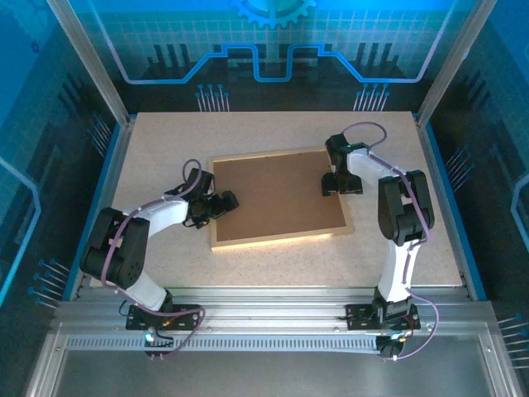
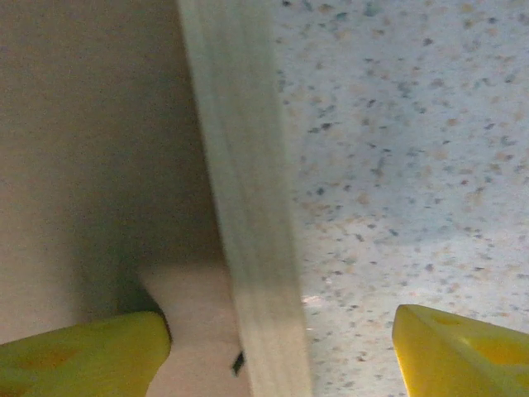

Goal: Put the photo into the frame

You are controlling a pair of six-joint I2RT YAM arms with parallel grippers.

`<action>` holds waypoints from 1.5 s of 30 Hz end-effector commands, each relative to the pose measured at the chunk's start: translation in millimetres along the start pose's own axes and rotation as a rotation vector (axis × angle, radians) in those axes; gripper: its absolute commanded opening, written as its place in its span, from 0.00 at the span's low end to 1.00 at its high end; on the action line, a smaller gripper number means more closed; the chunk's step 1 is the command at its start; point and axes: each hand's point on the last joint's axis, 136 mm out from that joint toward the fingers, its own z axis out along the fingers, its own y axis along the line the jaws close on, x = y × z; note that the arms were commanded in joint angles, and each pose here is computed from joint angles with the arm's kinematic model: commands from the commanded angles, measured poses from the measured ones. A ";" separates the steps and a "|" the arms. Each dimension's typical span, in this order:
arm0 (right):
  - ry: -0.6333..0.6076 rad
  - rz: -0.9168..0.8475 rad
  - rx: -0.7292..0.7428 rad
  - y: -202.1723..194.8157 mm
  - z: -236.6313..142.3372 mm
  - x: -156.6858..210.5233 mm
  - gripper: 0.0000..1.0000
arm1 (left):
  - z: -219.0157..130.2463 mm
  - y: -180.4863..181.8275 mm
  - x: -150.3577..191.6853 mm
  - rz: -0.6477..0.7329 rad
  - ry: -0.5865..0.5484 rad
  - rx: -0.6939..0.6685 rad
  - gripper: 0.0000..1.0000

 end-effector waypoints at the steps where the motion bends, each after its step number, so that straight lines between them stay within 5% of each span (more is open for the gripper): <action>1: 0.122 -0.011 -0.233 65.3 15.8 36.4 0.78 | 15.0 -32.1 14.8 0.023 0.070 0.134 0.99; 20: -0.025 0.024 -0.080 -24.9 -37.3 7.0 0.78 | 1.6 -27.2 6.2 0.073 0.030 0.083 0.99; 45: 0.055 0.047 -0.077 -38.9 11.4 17.3 0.77 | 0.1 -25.0 6.6 0.073 0.034 0.070 0.99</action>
